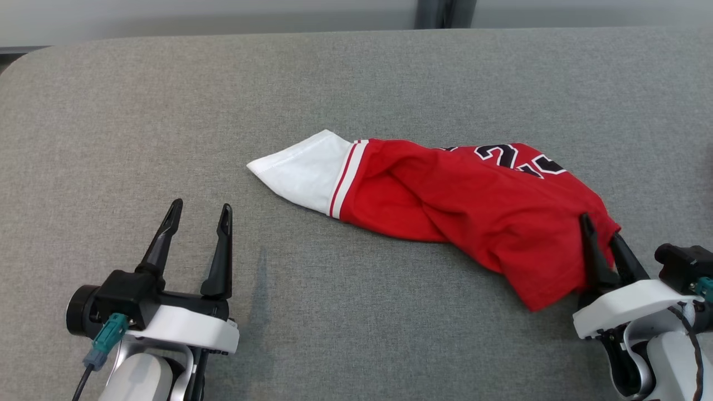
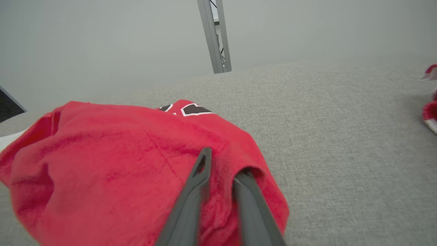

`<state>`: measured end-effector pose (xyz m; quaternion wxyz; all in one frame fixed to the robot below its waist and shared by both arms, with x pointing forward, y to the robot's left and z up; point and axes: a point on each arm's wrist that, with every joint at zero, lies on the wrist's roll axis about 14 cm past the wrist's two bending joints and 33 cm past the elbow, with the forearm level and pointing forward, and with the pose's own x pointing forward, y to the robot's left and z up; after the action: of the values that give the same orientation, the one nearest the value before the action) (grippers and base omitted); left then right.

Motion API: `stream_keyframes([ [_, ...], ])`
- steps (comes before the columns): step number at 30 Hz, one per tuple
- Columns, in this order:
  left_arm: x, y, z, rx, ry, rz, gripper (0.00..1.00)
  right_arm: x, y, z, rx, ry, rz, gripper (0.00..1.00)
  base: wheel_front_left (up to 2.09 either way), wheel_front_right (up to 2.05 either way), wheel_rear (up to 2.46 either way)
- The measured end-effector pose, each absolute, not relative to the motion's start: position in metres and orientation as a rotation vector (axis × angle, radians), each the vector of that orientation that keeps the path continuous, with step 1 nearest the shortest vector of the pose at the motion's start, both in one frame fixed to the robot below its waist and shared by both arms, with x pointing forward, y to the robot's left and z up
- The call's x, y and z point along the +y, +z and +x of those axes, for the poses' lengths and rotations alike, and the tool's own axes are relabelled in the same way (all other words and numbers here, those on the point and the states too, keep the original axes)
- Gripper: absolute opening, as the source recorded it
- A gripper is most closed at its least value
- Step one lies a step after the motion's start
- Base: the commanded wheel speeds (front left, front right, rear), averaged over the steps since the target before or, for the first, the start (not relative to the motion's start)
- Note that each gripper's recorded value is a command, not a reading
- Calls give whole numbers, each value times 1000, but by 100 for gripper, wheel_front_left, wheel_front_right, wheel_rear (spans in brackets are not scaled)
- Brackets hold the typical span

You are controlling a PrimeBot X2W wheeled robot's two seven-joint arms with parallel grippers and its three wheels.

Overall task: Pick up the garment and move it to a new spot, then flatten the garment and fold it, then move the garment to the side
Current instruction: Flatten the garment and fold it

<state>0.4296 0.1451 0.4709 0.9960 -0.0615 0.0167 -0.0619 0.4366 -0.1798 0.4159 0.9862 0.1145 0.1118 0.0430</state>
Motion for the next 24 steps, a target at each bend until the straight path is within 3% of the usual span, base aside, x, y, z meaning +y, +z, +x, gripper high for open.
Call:
stream_keyframes([
  [14,140,487,419,-3,-136,-121,100,-191,428,384,181,40,284,100,0,0,0],
  [24,145,492,398,-6,-114,-113,100,-198,503,381,-24,50,120,100,0,0,0],
])
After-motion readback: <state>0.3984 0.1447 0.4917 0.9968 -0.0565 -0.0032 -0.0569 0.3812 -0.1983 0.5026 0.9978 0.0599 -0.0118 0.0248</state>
